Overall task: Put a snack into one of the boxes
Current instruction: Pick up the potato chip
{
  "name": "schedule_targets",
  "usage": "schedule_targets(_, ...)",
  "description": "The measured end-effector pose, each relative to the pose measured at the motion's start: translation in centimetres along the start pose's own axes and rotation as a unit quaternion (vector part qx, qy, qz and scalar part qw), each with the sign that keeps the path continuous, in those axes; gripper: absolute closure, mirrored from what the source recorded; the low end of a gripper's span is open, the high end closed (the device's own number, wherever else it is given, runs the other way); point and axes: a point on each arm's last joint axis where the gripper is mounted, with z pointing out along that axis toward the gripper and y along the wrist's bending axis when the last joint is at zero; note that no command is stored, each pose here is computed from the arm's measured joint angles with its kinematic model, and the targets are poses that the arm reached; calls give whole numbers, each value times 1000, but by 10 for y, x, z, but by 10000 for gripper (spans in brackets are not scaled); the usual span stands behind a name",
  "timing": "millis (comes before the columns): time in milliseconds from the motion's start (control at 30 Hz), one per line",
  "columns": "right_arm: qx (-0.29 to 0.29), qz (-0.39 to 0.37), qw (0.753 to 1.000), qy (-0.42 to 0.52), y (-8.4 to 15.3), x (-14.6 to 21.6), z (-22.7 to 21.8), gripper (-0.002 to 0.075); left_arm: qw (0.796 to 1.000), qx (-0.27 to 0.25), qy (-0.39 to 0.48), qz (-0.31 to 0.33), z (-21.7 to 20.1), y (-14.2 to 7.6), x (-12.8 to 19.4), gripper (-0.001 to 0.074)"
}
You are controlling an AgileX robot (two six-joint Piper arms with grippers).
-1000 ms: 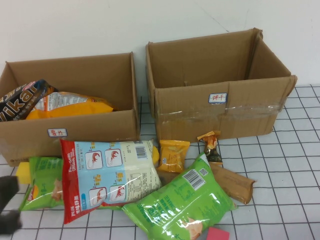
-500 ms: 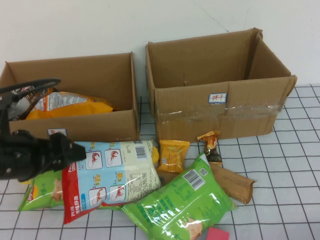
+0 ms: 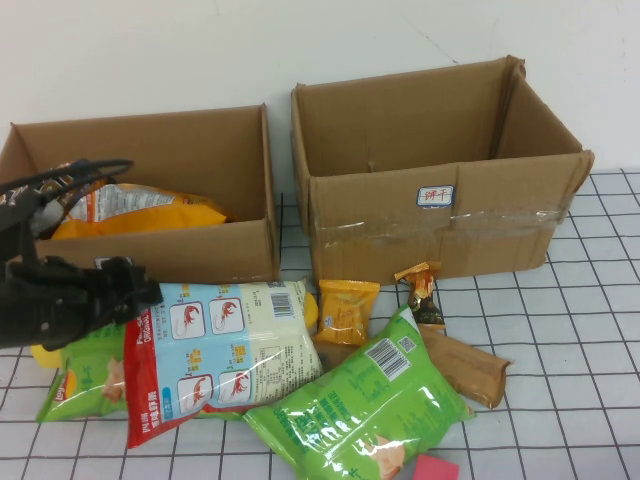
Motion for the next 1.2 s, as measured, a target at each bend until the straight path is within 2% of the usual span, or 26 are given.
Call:
schedule_targets(133, 0, -3, 1000, 0, 0, 0, 0, 727, 1000, 22, 4, 15, 17, 3, 2, 240)
schedule_targets(300, 0, -4, 1000, 0, 0, 0, 0, 727, 997, 65, -38, 4, 24, -2, -6, 240)
schedule_targets(567, 0, -7, 1000, 1, 0, 0, 0, 727, 996, 83, -39, 1, 36, 1, -4, 267)
schedule_targets(833, -4, -9, 1000, 2, 1, 0, 0, 727, 993, 117, -3, -5, 51, 2, 5, 374)
schedule_targets(933, -4, -10, 1000, 2, 1, 0, 0, 727, 993, 116, -1, -2, 53, 3, 6, 454)
schedule_targets(1067, -4, -11, 1000, 2, 1, 0, 0, 727, 993, 117, 0, 2, 53, 3, 6, 641)
schedule_targets(1100, -4, -11, 1000, 2, 1, 0, 0, 727, 993, 118, 1, 3, 52, 3, 7, 668)
schedule_targets(1200, -5, -10, 1000, 2, 1, 0, 0, 727, 992, 124, 3, 4, 52, 1, 7, 677)
